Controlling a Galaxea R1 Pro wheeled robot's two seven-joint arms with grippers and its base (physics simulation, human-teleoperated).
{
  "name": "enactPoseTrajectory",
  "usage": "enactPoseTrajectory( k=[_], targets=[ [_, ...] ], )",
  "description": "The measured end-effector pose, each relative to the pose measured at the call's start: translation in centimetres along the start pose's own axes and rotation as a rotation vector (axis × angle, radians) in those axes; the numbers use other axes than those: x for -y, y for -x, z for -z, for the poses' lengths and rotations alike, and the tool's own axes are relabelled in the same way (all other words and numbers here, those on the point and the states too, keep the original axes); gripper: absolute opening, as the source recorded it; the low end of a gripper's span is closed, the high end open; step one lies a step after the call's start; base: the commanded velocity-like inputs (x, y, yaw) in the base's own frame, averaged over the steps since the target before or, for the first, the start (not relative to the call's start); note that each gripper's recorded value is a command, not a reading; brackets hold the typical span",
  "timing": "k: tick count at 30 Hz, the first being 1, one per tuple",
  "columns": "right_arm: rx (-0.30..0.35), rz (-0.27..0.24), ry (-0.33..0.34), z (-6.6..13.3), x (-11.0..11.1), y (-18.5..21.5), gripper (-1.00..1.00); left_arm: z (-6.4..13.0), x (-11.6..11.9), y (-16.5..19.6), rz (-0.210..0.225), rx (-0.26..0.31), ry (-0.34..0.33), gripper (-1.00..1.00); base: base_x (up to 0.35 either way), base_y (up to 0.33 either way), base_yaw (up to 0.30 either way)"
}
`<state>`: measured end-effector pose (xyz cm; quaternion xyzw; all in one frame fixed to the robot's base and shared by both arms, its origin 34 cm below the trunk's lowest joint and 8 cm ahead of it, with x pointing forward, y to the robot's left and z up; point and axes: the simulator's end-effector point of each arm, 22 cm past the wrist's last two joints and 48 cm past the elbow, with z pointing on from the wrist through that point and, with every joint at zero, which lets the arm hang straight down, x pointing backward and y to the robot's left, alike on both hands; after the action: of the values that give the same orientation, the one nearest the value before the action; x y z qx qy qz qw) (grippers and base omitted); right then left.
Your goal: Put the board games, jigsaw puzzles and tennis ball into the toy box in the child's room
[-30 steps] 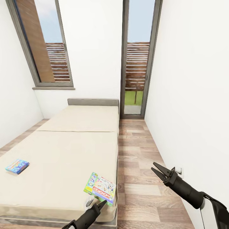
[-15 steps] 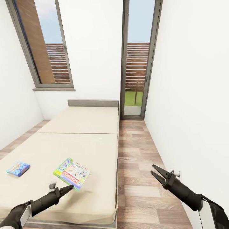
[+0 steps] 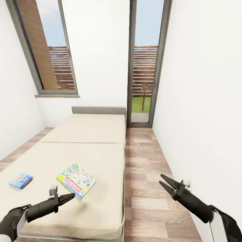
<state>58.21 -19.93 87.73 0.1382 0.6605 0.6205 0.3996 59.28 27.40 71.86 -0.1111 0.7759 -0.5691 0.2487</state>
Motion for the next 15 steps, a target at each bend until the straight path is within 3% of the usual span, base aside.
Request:
enactPoseTrajectory(
  k=[8, 12, 15],
  targets=[
    [0.0, -0.001, -0.001, -0.2, -1.2, 0.6, 1.0, 2.2, 0.9, 1.4, -0.025, -0.007, 0.032, -1.0, 0.0, 0.0, 0.0],
    [0.0, -0.004, -0.009, -0.3, -1.6, 0.8, 1.0, 3.8, 1.8, 2.4, -0.05, -0.01, 0.038, -1.0, 0.0, 0.0, 0.0],
    [-0.002, -0.021, -0.035, -0.3, -1.1, 0.8, 1.0, 4.9, 2.8, 2.8, -0.084, -0.042, 0.041, -1.0, 0.0, 0.0, 0.0]
  ],
)
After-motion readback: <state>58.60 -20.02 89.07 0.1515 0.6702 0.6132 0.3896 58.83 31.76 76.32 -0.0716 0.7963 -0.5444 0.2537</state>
